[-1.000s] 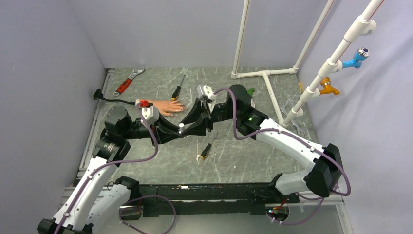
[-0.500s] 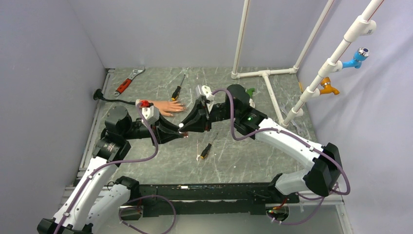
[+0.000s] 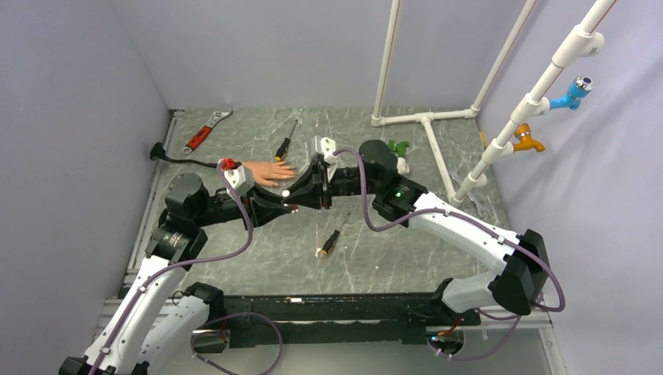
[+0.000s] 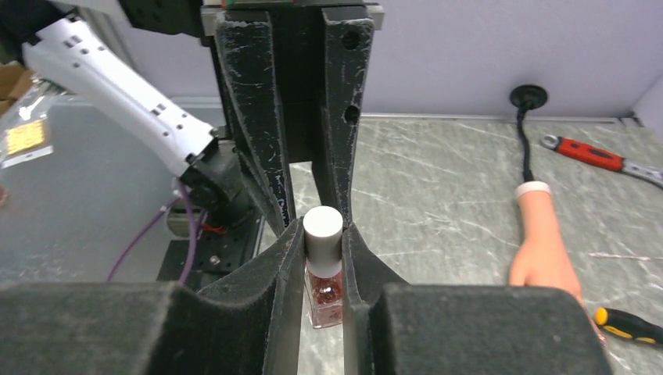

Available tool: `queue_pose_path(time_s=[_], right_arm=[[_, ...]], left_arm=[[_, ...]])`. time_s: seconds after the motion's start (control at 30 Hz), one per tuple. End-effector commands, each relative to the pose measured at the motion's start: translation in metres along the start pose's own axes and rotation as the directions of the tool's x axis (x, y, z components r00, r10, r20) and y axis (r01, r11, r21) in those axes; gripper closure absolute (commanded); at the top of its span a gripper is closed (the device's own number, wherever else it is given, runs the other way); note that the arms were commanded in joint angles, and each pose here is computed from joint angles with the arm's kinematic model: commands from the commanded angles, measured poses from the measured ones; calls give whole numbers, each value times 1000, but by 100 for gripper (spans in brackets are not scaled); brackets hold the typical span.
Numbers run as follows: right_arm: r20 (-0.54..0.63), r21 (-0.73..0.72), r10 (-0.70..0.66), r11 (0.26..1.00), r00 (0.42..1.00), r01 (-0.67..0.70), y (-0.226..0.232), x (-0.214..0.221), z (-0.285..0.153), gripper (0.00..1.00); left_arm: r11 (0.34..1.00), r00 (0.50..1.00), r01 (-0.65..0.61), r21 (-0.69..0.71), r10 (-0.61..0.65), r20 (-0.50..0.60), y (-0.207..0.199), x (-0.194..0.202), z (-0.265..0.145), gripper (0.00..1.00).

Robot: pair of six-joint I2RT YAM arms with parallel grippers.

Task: Paint the nails
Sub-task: Screw the nail polish bottle.

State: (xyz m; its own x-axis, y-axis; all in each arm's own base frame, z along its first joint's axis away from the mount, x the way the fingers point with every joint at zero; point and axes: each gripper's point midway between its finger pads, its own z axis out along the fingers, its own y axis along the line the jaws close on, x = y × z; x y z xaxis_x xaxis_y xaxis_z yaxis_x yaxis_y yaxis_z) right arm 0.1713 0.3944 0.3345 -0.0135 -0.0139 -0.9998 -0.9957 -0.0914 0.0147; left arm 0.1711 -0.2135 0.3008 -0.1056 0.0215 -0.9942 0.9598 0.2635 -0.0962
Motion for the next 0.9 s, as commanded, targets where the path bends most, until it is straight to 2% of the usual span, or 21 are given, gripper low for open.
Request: queue_pose_path(time_s=[0.0, 0.17, 0.37, 0.63, 0.77, 0.87], right_arm=[[37, 118, -40, 992, 999, 35, -8, -6, 6, 92], [68, 245, -17, 969, 998, 0, -23, -3, 8, 92], [40, 316, -25, 949, 999, 11, -27, 4, 20, 92], [64, 394, -56, 919, 996, 26, -28, -6, 22, 90], [85, 380, -92, 923, 992, 53, -18, -15, 22, 76], [91, 367, -99, 928, 991, 59, -13, -19, 21, 57]], left_arm=[[993, 996, -54, -108, 60, 58, 13, -21, -4, 100], [983, 995, -56, -175, 70, 69, 21, -23, -9, 100], [968, 996, -51, -247, 69, 64, 32, -23, -13, 100], [961, 996, -48, -273, 66, 58, 37, -22, -14, 100], [957, 996, -49, -287, 69, 59, 39, -23, -16, 100], [956, 996, -51, -288, 71, 58, 39, -23, -16, 100]])
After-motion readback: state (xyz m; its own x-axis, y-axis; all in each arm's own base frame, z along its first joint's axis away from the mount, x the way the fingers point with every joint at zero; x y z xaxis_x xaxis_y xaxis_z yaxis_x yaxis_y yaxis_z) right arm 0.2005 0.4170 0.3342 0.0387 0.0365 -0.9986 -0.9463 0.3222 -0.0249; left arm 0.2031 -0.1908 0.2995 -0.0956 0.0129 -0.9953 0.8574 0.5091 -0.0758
